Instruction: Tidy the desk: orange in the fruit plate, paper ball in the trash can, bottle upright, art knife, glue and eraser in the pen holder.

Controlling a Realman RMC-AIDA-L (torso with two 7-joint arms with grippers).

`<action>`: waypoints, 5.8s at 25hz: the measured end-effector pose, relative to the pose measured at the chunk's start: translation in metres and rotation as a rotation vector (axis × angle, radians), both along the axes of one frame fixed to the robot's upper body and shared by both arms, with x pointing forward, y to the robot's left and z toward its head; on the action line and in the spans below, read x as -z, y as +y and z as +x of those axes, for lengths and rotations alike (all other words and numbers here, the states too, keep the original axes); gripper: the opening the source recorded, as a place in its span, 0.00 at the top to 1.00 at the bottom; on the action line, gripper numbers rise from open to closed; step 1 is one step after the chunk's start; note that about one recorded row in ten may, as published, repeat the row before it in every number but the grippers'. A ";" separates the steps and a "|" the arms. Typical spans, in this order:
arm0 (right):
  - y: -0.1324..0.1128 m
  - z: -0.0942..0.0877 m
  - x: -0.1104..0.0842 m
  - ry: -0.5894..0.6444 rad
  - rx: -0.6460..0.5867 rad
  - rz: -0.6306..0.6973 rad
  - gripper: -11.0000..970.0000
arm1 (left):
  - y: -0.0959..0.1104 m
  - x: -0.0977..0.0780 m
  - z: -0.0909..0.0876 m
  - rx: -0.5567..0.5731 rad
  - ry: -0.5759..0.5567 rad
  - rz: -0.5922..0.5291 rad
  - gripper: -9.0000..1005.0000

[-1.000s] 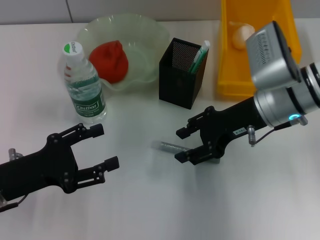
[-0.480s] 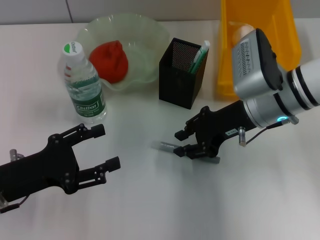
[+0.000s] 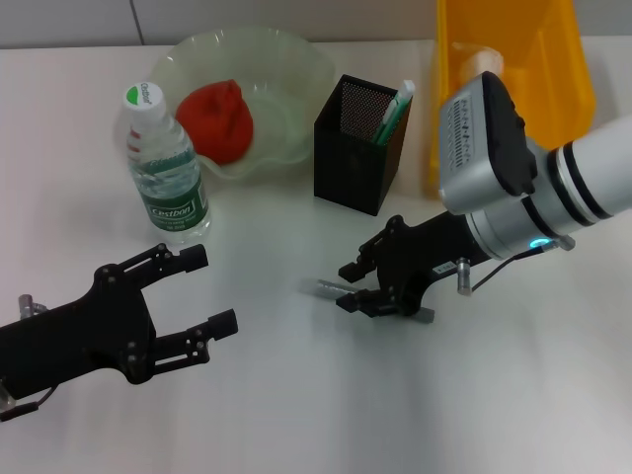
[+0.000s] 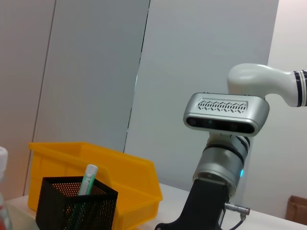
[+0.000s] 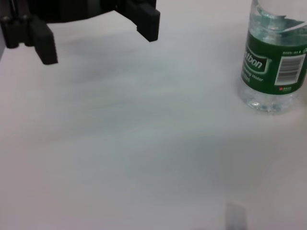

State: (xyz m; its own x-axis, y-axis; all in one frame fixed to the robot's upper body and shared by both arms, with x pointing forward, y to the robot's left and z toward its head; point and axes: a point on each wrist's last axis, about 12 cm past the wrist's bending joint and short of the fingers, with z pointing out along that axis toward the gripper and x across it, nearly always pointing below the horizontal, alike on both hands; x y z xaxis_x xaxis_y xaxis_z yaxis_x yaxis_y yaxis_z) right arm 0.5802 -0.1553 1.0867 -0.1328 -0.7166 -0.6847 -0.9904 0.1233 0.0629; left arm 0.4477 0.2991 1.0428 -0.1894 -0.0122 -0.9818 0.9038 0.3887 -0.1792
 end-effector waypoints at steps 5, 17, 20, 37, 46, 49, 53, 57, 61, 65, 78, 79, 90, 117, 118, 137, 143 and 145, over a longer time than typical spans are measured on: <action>0.003 0.000 0.003 -0.012 0.004 -0.006 0.63 | 0.001 0.000 0.000 0.001 -0.001 0.000 0.16; 0.013 0.003 0.000 -0.009 0.001 -0.017 0.66 | 0.000 -0.001 0.000 0.005 -0.003 -0.002 0.16; 0.016 0.005 -0.006 0.005 -0.011 -0.036 0.66 | 0.000 -0.001 0.000 0.005 -0.003 -0.002 0.16; 0.045 0.023 -0.049 0.032 -0.067 -0.290 0.68 | 0.002 0.001 -0.004 -0.006 -0.004 -0.002 0.16; 0.069 0.021 -0.055 0.026 -0.100 -0.432 0.69 | 0.002 0.001 -0.004 -0.005 -0.004 -0.001 0.16; 0.072 0.020 -0.053 0.016 -0.099 -0.459 0.70 | 0.002 0.001 -0.004 -0.005 -0.004 -0.001 0.16; 0.074 0.020 -0.052 0.012 -0.098 -0.467 0.71 | 0.002 0.001 -0.004 -0.004 -0.003 -0.001 0.16; 0.075 0.018 -0.049 0.006 -0.103 -0.474 0.71 | 0.002 0.001 -0.005 -0.004 -0.002 -0.002 0.16; 0.077 0.016 -0.045 -0.002 -0.112 -0.475 0.72 | 0.002 0.002 -0.005 -0.005 -0.002 -0.001 0.16; 0.078 0.015 -0.044 -0.005 -0.117 -0.473 0.73 | 0.001 0.001 -0.004 -0.002 -0.001 -0.002 0.16; 0.084 0.009 -0.033 -0.023 -0.136 -0.480 0.75 | 0.001 0.001 -0.003 -0.002 -0.001 -0.003 0.16; 0.084 0.009 -0.033 -0.022 -0.137 -0.482 0.75 | 0.001 0.001 -0.003 -0.002 -0.001 -0.004 0.16; 0.083 0.009 -0.031 -0.020 -0.131 -0.484 0.77 | 0.001 0.000 -0.003 -0.005 -0.001 -0.006 0.16; 0.057 0.021 -0.053 0.008 -0.035 -0.225 0.84 | 0.004 -0.001 -0.004 -0.008 -0.003 -0.008 0.16; 0.048 0.020 -0.054 0.013 -0.022 -0.144 0.84 | 0.005 -0.001 -0.004 -0.008 -0.003 -0.008 0.16; -0.020 -0.017 -0.020 -0.130 0.098 0.553 0.85 | 0.004 -0.002 -0.001 -0.004 -0.010 -0.009 0.16; -0.031 -0.025 -0.007 -0.216 0.188 0.713 0.85 | 0.003 -0.003 -0.001 -0.001 -0.015 -0.010 0.16; -0.035 -0.027 -0.005 -0.248 0.220 0.767 0.85 | 0.003 -0.003 -0.001 0.000 -0.017 -0.010 0.16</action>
